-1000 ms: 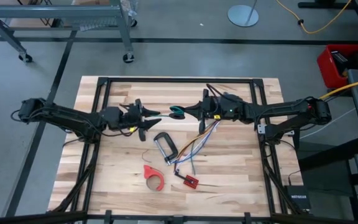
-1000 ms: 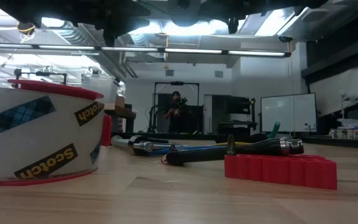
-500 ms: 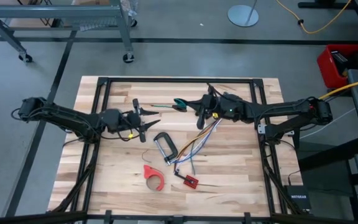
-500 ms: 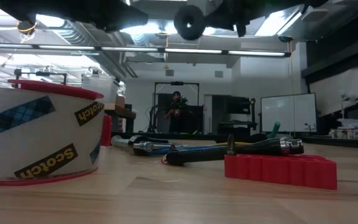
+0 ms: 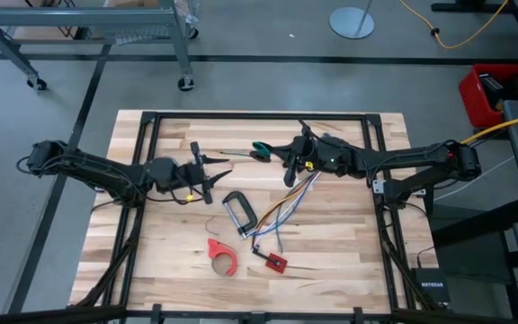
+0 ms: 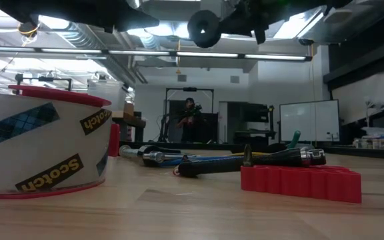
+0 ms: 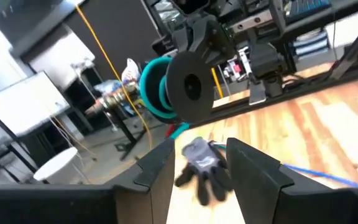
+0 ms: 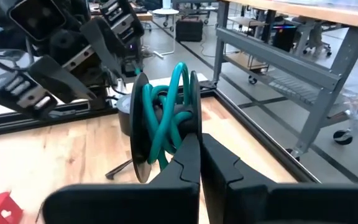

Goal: Coil cords
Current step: Uncoil the green wire from the spool

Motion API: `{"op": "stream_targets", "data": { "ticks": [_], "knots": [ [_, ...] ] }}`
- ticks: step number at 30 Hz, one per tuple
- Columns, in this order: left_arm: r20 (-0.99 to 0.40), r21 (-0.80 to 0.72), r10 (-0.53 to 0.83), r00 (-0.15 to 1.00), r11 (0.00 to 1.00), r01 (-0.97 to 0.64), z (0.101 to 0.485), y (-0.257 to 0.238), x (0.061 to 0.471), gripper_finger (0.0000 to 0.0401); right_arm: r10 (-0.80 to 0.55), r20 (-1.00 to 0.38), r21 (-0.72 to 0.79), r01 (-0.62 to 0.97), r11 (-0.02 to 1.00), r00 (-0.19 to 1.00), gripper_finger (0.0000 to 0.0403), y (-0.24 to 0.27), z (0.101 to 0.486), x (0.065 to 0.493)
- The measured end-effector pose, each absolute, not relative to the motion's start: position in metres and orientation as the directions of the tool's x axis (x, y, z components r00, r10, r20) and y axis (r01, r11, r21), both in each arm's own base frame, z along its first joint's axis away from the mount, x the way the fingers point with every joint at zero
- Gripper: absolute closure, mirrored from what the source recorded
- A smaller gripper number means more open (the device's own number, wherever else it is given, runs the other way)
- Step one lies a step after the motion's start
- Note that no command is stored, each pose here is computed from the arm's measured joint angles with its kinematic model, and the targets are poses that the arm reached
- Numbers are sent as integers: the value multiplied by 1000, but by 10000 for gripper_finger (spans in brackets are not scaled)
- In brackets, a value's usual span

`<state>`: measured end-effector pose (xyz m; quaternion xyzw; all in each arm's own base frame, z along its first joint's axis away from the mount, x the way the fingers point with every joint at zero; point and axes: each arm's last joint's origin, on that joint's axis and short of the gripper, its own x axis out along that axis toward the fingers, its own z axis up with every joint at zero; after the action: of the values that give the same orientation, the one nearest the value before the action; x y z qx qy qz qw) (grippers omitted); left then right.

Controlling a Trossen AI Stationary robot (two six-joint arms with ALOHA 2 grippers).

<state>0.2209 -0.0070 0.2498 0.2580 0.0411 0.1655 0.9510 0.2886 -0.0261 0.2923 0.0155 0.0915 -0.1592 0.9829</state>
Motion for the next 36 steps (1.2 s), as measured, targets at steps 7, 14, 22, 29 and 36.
{"op": "stream_targets", "data": {
  "ticks": [7,14,22,29,36],
  "knots": [
    [-16,627,352,936,733,-265,244,-4,225,262,-310,-183,33,321,947,933,403,-26,292,289],
    [-30,704,423,906,652,-281,235,2,233,262,-285,-186,106,308,946,940,403,-25,292,289],
    [8,740,422,906,607,-290,236,1,242,262,-369,-200,113,396,911,908,403,-28,291,288],
    [3,775,467,884,558,-297,238,2,250,262,-424,-205,100,449,888,882,403,-29,290,287],
    [2,797,539,843,508,-327,240,11,258,262,-423,-204,102,449,887,883,403,-29,290,287]
  ]
}}
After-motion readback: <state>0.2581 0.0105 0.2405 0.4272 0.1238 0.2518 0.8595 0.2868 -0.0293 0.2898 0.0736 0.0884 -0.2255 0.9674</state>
